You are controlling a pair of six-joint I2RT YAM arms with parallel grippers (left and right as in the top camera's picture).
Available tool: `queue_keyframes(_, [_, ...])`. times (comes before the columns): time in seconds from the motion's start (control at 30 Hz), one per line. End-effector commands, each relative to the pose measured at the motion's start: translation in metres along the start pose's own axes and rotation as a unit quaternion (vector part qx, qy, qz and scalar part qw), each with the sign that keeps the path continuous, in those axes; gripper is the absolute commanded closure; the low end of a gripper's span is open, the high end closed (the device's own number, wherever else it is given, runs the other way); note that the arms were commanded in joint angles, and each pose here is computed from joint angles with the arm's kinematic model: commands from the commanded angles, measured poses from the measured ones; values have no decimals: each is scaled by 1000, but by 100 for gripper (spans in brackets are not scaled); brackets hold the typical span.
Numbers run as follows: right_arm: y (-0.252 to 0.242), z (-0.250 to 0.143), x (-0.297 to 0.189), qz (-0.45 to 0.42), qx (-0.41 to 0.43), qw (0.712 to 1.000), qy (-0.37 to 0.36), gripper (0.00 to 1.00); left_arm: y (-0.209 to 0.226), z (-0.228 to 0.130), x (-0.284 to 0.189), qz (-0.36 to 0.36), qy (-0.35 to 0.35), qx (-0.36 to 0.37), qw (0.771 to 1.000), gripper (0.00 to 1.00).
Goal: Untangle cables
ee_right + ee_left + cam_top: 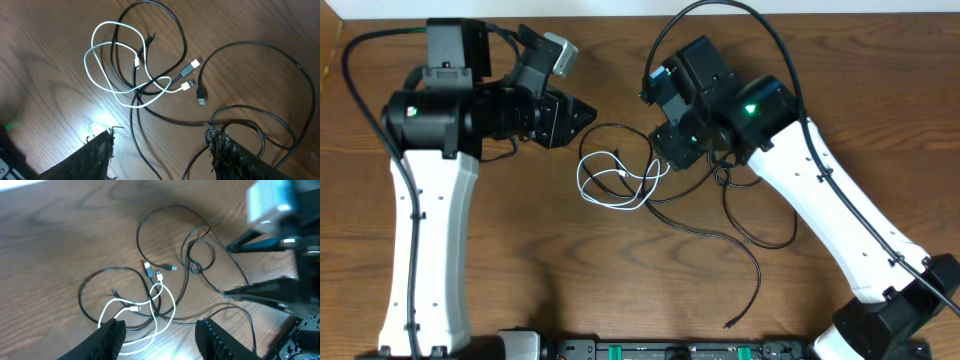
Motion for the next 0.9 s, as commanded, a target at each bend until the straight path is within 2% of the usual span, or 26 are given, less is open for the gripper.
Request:
queue_keyframes(0.0, [2, 2, 4, 11, 8, 1000, 5, 39, 17, -6, 19, -6, 27, -27, 999, 50])
queue_keyframes(0.13, [-15, 6, 5, -28, 36, 999, -3, 39, 30, -16, 40, -15, 55, -47, 997, 50])
queue_keyframes(0.4, [-44, 8, 1, -39, 65, 997, -4, 39, 52, -38, 79, -35, 105, -82, 990, 50])
queue_keyframes(0.73, [-53, 13, 0, -42, 63, 997, -17, 39, 78, -70, 99, 23, 188, -116, 975, 49])
queue_keyframes(0.87, [-55, 14, 0, -42, 63, 997, -20, 39, 81, -85, 107, 23, 212, -124, 969, 49])
Point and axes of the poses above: each gripper's point midway between its finger pads, its own x axis out along the fingers, its own y axis along the line the jaws close on, z = x × y, the point moved 4 cm from there along -x, back along the fingers, and after that the axes turned 12 degrees about x, right-handed, at the moved point
